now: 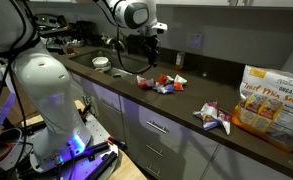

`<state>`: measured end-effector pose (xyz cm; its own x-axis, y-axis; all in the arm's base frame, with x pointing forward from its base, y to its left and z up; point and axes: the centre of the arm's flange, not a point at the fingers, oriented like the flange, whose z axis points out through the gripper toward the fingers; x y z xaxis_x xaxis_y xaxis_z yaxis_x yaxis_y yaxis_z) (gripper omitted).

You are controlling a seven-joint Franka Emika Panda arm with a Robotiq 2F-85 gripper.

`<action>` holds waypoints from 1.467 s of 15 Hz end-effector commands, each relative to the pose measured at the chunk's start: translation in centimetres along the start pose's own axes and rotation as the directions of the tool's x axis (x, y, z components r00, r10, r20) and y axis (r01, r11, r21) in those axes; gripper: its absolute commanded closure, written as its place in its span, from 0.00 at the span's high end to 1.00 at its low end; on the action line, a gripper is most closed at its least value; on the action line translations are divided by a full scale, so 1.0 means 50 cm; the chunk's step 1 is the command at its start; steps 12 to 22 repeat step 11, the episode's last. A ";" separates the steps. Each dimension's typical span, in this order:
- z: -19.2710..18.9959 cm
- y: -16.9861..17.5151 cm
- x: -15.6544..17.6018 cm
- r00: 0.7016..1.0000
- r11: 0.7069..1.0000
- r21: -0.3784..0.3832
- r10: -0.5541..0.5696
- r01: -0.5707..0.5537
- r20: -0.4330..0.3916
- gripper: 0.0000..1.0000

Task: Move one of the purple packets from the pile on the right to the pile on the left

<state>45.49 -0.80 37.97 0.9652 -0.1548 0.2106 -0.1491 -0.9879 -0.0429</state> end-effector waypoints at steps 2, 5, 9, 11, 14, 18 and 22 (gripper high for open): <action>-0.074 0.088 -0.025 1.000 0.998 -0.062 0.010 -0.011 -0.010 0.77; -0.106 0.138 -0.015 1.000 0.996 -0.093 0.015 -0.015 -0.001 0.96; -0.121 0.171 -0.027 0.997 0.996 -0.076 -0.039 0.044 0.068 1.00; -0.123 0.182 -0.030 0.991 0.996 -0.066 -0.053 0.061 0.123 1.00; -0.123 0.182 -0.030 0.991 0.996 -0.066 -0.053 0.061 0.123 1.00; -0.123 0.182 -0.030 0.991 0.996 -0.066 -0.053 0.061 0.123 1.00; -0.123 0.182 -0.030 0.991 0.996 -0.066 -0.053 0.061 0.123 1.00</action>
